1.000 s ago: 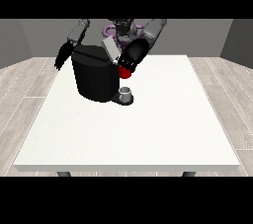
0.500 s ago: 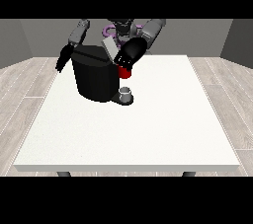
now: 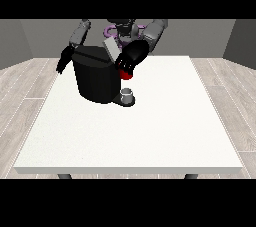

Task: Insert the coffee pod into the coffee machine and close the lid

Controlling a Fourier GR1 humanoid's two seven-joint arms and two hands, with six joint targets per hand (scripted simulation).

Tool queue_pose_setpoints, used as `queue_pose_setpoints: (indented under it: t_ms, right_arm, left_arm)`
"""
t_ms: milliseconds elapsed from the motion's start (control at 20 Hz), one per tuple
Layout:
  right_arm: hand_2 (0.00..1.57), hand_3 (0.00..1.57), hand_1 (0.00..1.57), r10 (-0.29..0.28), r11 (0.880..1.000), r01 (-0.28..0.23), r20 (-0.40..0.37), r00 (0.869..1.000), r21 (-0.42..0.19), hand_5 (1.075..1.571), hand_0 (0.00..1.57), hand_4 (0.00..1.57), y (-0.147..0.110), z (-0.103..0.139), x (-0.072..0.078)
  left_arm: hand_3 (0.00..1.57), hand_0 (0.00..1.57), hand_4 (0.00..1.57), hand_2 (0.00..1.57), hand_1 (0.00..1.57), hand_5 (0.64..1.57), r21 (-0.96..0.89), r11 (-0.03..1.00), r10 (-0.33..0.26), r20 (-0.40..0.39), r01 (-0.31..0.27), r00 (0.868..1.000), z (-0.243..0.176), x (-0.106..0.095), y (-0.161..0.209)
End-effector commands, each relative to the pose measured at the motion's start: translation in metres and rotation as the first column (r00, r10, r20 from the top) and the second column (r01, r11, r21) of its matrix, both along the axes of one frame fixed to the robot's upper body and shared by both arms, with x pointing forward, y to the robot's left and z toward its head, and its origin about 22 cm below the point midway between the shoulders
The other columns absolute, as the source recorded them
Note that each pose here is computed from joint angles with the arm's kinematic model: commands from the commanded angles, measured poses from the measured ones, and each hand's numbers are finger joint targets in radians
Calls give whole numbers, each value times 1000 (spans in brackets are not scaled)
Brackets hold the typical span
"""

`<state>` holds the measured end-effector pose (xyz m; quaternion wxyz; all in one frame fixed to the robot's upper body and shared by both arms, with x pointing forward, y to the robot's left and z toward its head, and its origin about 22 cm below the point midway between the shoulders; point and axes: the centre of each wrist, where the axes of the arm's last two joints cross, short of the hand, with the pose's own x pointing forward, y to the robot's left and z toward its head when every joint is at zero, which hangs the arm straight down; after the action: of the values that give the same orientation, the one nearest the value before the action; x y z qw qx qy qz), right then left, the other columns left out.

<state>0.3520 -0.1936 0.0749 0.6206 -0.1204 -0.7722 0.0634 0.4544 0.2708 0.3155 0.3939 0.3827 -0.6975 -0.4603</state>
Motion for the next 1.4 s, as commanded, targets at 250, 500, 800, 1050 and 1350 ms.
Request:
queue_pose_setpoints:
  t_ms: [250,500,800,1050,1350]
  right_arm:
    - [0,0,0,-38,999,38,-2,999,-10,1571,0,147,-16,2,9]
    - [0,0,0,-32,999,33,-36,999,13,1571,0,83,-13,-6,-1]
    - [0,0,0,-85,996,89,-152,985,22,1571,0,0,-27,-49,-6]
    - [0,0,0,-128,989,142,-265,956,34,1571,0,0,-56,-86,-37]
    - [0,0,0,-174,980,197,-333,927,35,1571,0,0,-78,-120,-61]
  left_arm:
    - [459,0,0,587,0,1571,52,998,35,13,-35,999,5,0,-4]
    - [381,0,0,481,0,1571,43,999,30,-16,-29,999,-34,5,5]
    - [151,0,0,0,0,1571,30,1000,-2,-144,7,990,-44,9,-34]
    - [0,0,0,0,0,1571,-7,999,-53,-292,53,955,-129,3,-10]
    - [0,0,198,0,0,1571,-522,851,-247,-304,56,920,-198,-7,-55]
